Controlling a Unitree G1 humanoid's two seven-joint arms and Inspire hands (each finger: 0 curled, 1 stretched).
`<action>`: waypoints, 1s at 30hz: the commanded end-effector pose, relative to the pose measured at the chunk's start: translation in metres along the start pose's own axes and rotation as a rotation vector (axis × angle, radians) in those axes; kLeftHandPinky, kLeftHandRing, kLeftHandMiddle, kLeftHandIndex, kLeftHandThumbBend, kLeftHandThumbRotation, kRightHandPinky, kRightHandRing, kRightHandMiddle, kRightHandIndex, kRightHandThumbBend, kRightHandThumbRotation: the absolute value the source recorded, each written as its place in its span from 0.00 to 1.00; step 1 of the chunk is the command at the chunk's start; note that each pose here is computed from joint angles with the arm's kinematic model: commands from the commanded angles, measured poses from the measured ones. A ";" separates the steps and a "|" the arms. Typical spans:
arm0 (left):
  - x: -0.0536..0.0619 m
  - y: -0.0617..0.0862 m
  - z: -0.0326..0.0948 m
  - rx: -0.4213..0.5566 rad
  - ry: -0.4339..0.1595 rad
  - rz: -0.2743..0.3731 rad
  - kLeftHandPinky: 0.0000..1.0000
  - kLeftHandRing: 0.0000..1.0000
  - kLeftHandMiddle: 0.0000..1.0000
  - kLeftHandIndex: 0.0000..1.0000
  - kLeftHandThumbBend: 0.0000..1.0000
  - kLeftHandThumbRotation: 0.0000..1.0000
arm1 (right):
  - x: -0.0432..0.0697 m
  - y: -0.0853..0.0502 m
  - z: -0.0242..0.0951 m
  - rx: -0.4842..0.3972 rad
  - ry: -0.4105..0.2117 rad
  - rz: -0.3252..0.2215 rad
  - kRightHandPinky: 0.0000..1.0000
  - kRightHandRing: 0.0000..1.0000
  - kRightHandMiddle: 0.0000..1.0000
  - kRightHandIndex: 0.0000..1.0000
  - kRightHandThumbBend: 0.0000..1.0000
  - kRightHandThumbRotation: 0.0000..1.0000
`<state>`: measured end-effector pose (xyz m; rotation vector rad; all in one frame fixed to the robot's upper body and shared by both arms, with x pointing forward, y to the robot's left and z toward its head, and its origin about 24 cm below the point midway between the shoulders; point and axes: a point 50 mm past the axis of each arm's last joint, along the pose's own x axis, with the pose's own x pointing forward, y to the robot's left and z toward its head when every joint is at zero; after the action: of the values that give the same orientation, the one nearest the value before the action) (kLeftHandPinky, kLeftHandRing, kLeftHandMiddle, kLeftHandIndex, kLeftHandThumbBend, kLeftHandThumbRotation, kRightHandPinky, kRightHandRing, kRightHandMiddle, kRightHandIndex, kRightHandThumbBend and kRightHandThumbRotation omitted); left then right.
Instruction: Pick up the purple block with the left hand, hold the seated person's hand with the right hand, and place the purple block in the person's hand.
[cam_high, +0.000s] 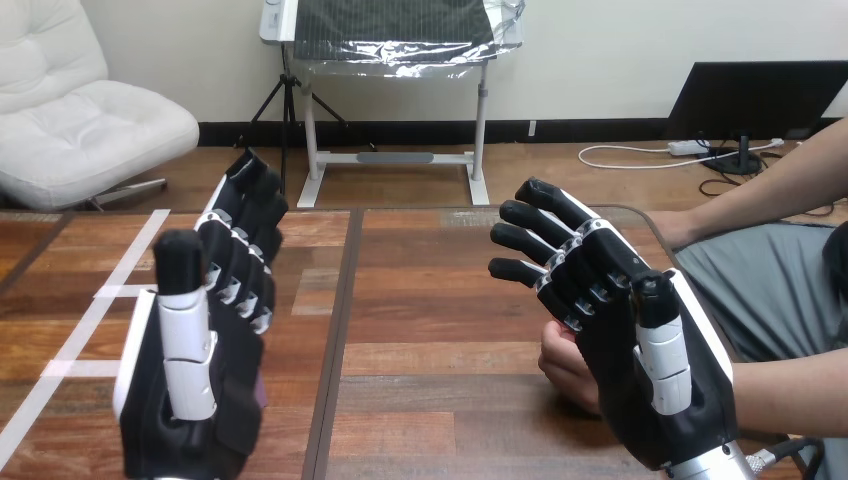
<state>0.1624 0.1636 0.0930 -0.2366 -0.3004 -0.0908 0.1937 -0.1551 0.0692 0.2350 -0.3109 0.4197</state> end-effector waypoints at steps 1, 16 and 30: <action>0.010 0.004 0.007 0.073 -0.076 -0.011 1.00 0.94 0.94 0.93 0.73 0.97 | 0.011 0.001 0.011 -0.017 -0.070 0.024 0.78 0.85 0.85 0.85 0.88 0.81; 0.022 0.025 0.008 0.267 -0.072 -0.020 1.00 0.96 0.94 0.94 0.72 0.97 | 0.013 0.001 0.009 -0.019 -0.065 0.029 0.79 0.85 0.85 0.86 0.89 0.81; 0.033 0.045 0.011 0.372 -0.068 0.008 1.00 0.96 0.95 0.95 0.73 0.95 | 0.014 0.003 0.008 -0.008 -0.077 0.034 0.79 0.85 0.85 0.85 0.89 0.80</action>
<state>0.1836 0.2027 0.0894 0.0792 -0.3032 -0.0149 0.1937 -0.1536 0.0691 0.2405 -0.3115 0.4219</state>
